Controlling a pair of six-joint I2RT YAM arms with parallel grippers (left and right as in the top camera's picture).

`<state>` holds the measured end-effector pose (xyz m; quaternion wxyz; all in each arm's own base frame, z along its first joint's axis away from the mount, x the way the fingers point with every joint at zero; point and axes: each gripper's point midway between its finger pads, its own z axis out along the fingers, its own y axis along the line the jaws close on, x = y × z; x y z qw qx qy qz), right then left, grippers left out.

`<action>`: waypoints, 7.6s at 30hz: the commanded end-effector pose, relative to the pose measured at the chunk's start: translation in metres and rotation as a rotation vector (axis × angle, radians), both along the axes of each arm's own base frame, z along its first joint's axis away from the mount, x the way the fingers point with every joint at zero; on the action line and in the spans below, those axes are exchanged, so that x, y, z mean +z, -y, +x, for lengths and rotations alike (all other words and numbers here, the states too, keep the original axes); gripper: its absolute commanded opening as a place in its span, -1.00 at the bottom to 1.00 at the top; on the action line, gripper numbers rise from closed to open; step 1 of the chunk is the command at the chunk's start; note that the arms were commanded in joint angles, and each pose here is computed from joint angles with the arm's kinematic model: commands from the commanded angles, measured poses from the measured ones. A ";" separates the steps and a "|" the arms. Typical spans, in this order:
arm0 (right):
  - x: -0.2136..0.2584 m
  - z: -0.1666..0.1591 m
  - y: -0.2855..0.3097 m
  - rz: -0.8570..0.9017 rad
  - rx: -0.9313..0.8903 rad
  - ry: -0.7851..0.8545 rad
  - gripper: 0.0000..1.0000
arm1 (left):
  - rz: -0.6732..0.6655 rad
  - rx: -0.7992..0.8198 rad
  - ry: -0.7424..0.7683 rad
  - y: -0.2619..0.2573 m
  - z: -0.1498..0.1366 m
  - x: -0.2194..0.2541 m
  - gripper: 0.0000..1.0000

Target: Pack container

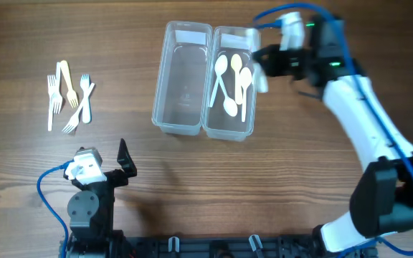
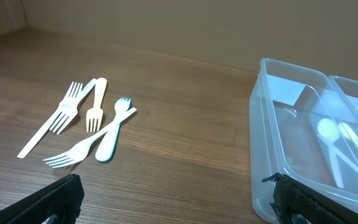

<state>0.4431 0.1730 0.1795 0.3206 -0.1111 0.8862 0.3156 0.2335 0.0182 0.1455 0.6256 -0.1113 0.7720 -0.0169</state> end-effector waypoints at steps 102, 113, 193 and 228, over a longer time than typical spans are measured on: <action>0.004 0.008 0.148 -0.388 -0.343 0.043 0.99 | -0.013 -0.070 -0.732 0.014 0.139 0.051 0.99; 0.004 0.008 0.148 -0.388 -0.343 0.043 0.99 | 0.029 0.176 -0.911 -0.044 0.164 -0.035 0.69; 0.004 0.008 0.148 -0.388 -0.343 0.043 0.99 | -0.042 0.243 -1.065 -0.149 0.157 -0.137 0.07; 0.004 0.008 0.148 -0.388 -0.343 0.043 0.99 | -0.076 -0.102 -0.896 -0.107 0.199 -0.127 0.73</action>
